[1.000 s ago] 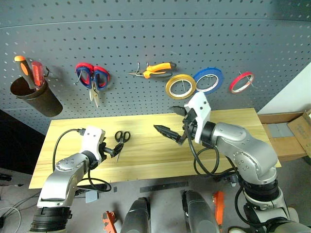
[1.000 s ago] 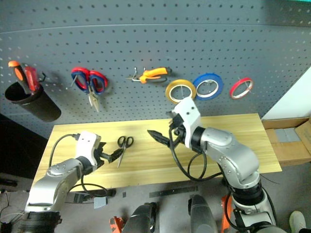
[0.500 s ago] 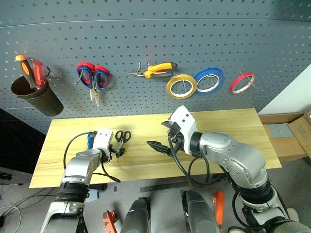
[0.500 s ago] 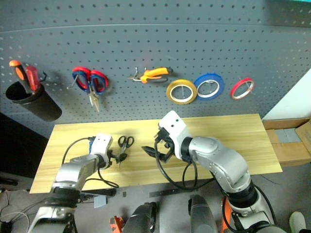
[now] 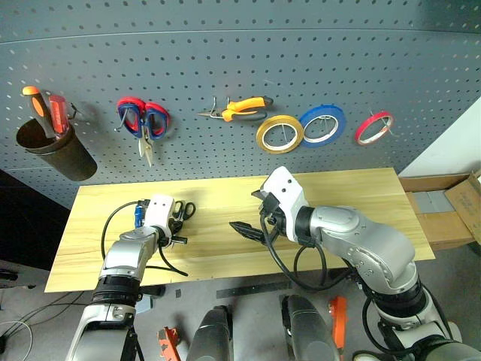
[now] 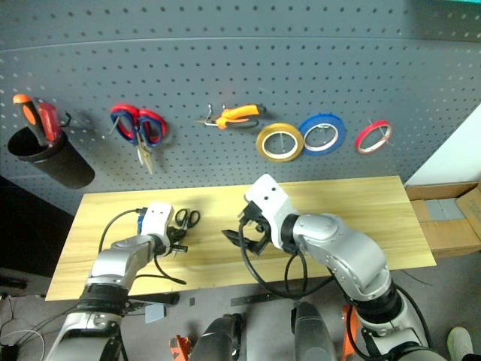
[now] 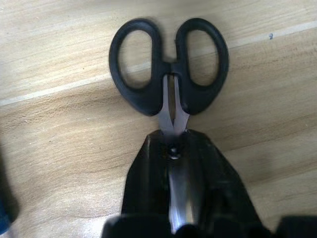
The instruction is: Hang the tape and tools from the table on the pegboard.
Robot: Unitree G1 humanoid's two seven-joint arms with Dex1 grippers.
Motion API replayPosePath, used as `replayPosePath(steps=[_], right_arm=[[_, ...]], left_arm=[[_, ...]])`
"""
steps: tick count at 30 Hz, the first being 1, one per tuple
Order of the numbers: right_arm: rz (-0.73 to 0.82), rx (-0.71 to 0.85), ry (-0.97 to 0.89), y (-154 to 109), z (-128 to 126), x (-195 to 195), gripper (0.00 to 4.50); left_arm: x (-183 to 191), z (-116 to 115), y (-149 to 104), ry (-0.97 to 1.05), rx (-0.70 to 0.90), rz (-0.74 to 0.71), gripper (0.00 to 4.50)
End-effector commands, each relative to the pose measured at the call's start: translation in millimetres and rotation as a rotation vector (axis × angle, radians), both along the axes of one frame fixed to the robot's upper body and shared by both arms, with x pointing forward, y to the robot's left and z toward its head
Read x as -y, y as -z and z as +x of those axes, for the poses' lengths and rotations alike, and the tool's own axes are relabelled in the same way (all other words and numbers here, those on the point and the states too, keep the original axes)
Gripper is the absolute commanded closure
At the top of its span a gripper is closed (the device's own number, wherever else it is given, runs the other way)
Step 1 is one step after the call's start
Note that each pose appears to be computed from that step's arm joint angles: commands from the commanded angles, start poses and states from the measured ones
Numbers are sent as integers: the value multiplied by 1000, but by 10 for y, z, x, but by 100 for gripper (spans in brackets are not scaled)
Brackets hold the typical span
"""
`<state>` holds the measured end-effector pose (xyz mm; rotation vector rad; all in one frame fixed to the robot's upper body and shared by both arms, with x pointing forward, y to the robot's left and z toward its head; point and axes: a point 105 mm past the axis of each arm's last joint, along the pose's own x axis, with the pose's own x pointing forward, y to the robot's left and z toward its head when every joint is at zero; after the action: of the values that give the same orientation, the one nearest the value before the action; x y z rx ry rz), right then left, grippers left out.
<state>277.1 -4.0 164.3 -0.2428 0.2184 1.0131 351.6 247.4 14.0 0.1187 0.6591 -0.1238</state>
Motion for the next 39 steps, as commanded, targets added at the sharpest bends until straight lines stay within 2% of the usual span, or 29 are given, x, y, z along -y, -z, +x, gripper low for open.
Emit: replayPosePath(steps=[1, 7, 14, 24, 30, 35, 39], right_arm=[[15, 56, -26, -122, -37, -34, 0], [19, 132, -13, -226, -10, 38, 0], [27, 265, -55, -373, -55, 247, 0], [101, 329, -209, -580, -191, 308, 0], [125, 351, -200, -671, -92, 355, 0], [109, 353, -209, -652, -72, 342, 0], [105, 350, -216, -642, -54, 324, 0]], left_arm=[[7, -96, 71, 2, -14, -49, 435], [111, -120, -293, 81, 195, -131, 435], [161, -420, -917, 216, 495, -160, 435], [97, -765, -1736, 217, 839, 56, 435], [-31, -794, -2043, 113, 990, 128, 435], [6, -732, -2124, 105, 1025, 107, 435], [40, -599, -2056, 126, 988, 85, 435]])
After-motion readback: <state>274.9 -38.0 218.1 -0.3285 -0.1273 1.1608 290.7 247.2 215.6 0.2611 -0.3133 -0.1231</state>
